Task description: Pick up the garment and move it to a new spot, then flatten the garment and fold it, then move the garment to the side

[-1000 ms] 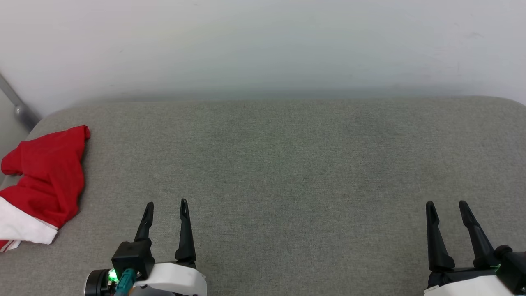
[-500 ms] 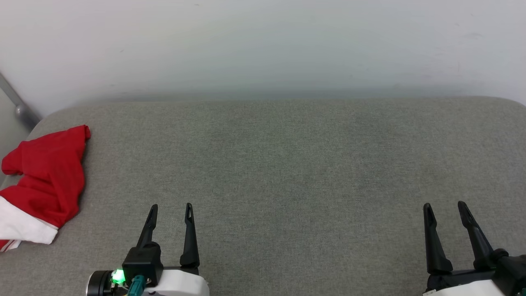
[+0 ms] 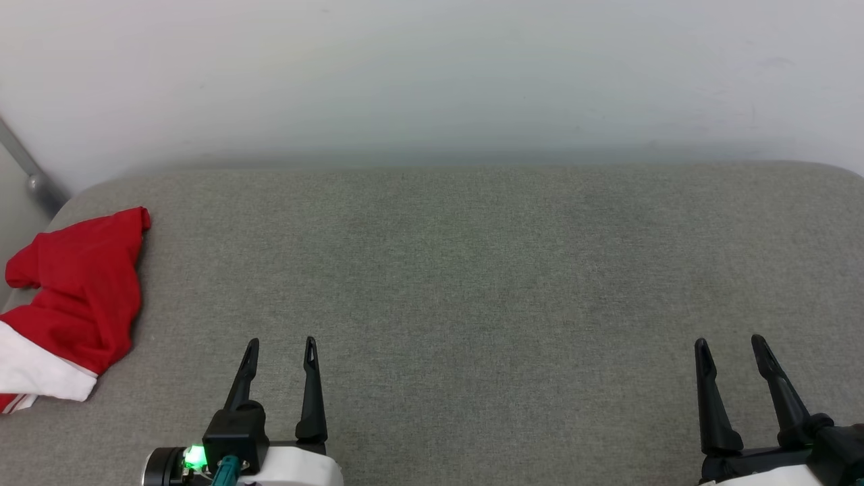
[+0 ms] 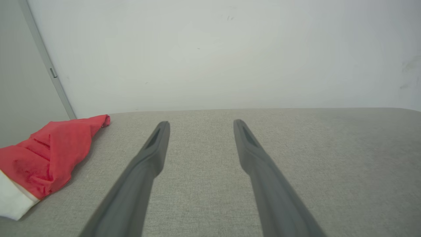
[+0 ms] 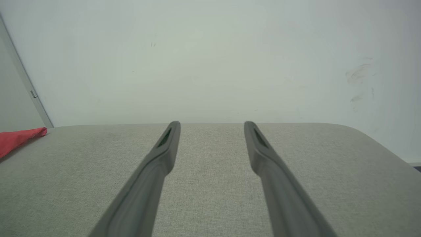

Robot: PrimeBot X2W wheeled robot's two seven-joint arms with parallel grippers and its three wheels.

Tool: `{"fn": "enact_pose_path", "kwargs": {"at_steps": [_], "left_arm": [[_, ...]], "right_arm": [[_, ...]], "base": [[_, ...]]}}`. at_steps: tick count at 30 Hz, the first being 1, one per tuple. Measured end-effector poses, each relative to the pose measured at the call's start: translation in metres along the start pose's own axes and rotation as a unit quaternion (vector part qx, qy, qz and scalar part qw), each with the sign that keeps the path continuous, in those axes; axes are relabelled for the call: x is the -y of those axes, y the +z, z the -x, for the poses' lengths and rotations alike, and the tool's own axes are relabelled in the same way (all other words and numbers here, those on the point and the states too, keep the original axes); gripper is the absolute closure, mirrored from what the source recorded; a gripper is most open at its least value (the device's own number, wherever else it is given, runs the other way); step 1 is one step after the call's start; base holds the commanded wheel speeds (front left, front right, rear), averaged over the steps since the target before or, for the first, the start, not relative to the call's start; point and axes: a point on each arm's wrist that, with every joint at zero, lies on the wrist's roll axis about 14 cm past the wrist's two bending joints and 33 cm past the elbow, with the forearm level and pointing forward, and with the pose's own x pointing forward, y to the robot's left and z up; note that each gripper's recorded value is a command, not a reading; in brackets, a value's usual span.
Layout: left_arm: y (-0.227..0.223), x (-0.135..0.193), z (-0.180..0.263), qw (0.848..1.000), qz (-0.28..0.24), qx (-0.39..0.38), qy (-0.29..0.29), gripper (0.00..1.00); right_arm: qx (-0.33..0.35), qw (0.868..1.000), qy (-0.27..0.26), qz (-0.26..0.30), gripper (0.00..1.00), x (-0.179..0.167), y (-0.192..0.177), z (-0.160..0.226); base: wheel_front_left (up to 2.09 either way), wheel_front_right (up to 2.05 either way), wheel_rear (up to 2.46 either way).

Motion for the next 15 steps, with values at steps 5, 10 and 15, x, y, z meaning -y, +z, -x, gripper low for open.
{"fn": "enact_pose_path", "kwargs": {"at_steps": [5, 10, 15], "left_arm": [[-0.0022, -0.0011, 0.0015, 1.000, 0.009, -0.004, 0.003, 0.00], [-0.0040, -0.0007, 0.0024, 1.000, 0.012, -0.008, 0.003, 0.00], [-0.0063, -0.0011, 0.0032, 1.000, 0.014, -0.012, 0.004, 0.00]], "right_arm": [[0.000, 1.000, -0.002, -0.009, 0.00, 0.0005, -0.0007, 0.0002], [-0.003, 1.000, -0.006, -0.018, 0.00, 0.0022, -0.0029, 0.0008], [-0.006, 1.000, -0.007, -0.021, 0.00, 0.0023, -0.0046, 0.0011]], "base": [[0.00, 0.00, 0.00], [0.00, 0.00, 0.00], [0.00, 0.00, 0.00]]}}
